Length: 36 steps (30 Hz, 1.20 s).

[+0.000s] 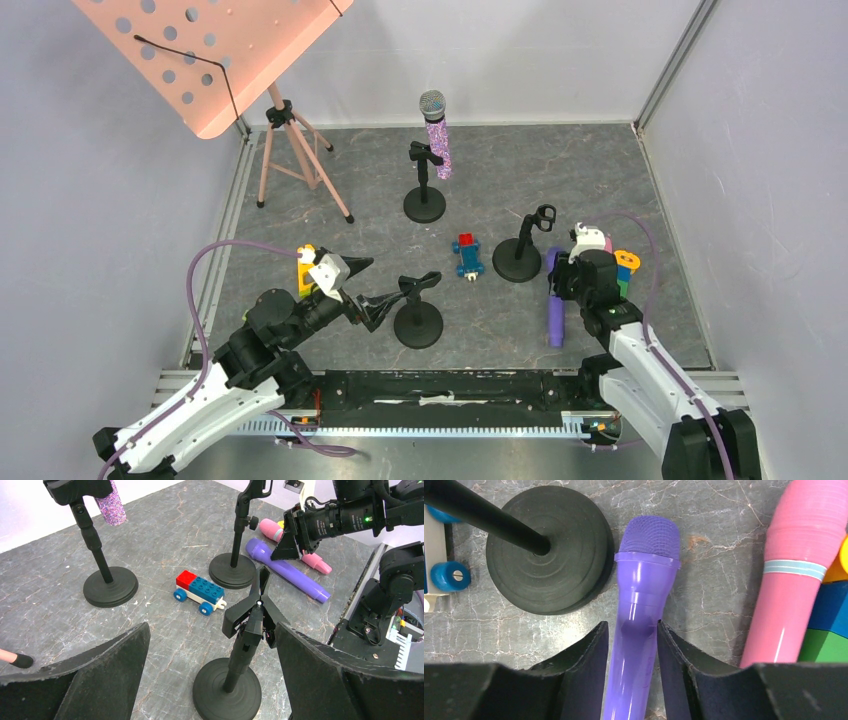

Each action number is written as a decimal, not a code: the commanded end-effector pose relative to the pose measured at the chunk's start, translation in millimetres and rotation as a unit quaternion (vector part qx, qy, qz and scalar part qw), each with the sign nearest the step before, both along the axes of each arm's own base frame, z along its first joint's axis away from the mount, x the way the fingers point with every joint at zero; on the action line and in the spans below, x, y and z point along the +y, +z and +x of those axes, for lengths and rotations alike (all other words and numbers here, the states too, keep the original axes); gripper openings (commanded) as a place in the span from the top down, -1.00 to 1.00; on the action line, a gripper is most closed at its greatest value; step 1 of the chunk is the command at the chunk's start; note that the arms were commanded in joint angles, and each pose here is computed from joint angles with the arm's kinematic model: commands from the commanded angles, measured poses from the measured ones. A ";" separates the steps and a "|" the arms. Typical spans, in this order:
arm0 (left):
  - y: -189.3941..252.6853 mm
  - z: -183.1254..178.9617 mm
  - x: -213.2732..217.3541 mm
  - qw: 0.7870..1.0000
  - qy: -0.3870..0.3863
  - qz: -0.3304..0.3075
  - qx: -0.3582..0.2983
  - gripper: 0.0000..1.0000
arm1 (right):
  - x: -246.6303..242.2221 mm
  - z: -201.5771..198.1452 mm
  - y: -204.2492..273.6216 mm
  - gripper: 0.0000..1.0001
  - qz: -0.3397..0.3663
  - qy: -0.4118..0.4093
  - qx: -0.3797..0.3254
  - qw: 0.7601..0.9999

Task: Remove the microphone from the stand

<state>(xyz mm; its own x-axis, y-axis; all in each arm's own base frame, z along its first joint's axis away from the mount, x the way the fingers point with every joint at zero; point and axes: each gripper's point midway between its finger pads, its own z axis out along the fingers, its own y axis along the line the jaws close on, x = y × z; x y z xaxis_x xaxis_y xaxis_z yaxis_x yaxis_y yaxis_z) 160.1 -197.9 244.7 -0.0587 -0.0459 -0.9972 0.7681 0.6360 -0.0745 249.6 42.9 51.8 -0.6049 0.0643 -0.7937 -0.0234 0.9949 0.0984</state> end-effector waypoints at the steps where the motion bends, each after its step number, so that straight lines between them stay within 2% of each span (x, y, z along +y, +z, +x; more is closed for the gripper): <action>1: 14.3 -1.4 -0.6 1.000 -0.001 -0.026 0.002 -0.99 | -1.2 12.4 13.9 0.10 0.007 -0.012 -0.042 0.999; 4: 15.4 -1.9 -0.2 1.000 -0.001 -0.027 0.002 -0.99 | -11.4 11.1 19.8 0.08 -0.009 -0.035 -0.038 0.999; 7: 16.3 -3.0 0.0 1.000 -0.003 -0.029 0.003 -0.99 | -15.0 12.3 37.4 0.07 -0.007 -0.045 -0.067 0.997; 11: 17.4 -2.7 -0.7 0.999 -0.003 -0.032 0.002 -0.99 | 30.4 9.9 58.1 0.07 0.065 0.067 -0.099 0.991; 14: 18.8 -2.9 -1.4 0.999 -0.005 -0.033 0.001 -0.99 | 41.9 8.2 52.1 0.08 0.092 0.080 -0.066 0.990; 18: 19.0 -3.6 -1.5 0.999 -0.007 -0.033 0.002 -0.99 | 30.0 6.4 26.3 0.12 0.074 0.044 -0.024 0.996; 24: 14.8 -2.8 -2.0 0.999 -0.005 -0.032 0.009 -0.99 | 2.6 4.6 15.7 0.09 0.019 -0.011 -0.009 1.000; 29: 11.5 -1.0 -3.1 0.999 -0.002 -0.034 0.011 -0.99 | 35.6 6.6 38.0 -0.13 0.063 0.085 -0.060 0.993; 36: 5.3 6.0 1.3 0.999 0.023 -0.040 0.019 -0.99 | 74.3 1.0 62.6 -0.25 0.136 0.178 -0.132 0.965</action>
